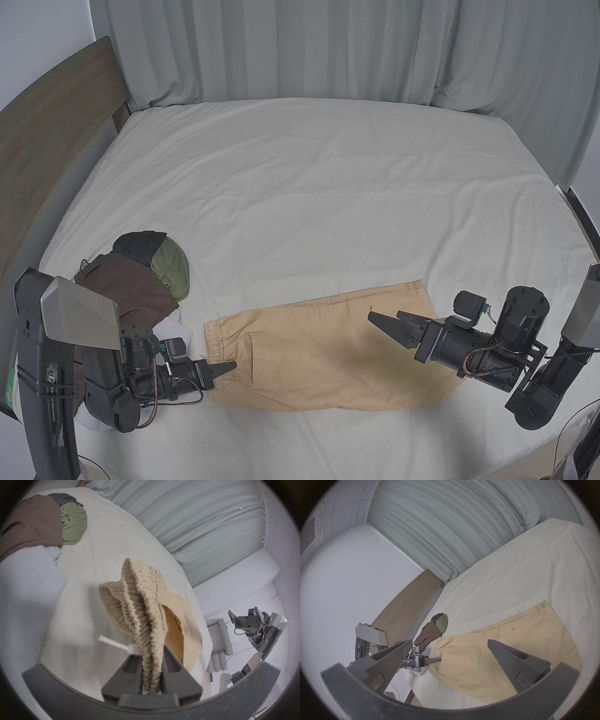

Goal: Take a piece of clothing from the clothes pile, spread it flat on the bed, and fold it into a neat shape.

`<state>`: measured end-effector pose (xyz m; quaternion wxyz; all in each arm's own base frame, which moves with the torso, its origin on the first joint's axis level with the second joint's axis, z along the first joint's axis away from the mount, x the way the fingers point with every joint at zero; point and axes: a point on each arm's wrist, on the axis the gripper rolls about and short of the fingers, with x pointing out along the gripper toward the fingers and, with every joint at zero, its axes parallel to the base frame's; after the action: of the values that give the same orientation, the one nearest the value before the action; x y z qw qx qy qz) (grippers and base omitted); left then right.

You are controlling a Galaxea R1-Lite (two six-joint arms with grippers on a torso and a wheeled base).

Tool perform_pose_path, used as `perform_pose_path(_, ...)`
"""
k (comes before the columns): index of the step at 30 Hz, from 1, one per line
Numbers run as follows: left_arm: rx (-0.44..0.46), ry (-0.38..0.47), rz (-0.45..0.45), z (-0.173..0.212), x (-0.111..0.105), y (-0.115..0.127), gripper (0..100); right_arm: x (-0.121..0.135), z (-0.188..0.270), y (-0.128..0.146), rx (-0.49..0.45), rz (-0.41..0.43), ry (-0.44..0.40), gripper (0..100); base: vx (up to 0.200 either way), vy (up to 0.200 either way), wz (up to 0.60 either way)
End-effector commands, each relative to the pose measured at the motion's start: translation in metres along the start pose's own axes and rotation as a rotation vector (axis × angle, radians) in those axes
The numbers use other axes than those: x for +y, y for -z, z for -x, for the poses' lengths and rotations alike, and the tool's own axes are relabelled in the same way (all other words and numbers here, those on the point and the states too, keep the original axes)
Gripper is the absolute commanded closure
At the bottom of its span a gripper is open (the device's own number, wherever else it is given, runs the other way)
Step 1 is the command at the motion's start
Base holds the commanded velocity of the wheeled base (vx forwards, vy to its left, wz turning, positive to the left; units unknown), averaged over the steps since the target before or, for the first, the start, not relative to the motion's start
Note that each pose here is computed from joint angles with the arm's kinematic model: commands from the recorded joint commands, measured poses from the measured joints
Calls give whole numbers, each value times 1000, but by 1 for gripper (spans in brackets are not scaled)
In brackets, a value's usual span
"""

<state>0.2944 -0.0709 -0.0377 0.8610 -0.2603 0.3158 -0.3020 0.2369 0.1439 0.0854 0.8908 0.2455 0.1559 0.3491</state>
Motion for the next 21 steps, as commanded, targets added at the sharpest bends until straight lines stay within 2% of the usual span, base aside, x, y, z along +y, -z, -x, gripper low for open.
perform_pose_path(1,-5,-4,-13,8,3,-2,100,0,0,0,3,0,-1,0,0,0,0)
perform_pose_path(10,24,43,-26,29,12,-2,100,0,0,0,1,0,-1,0,0,0,0)
perform_pose_path(21,17,53,-33,38,20,-5,100,0,0,0,0,1,-2,0,0,0,0)
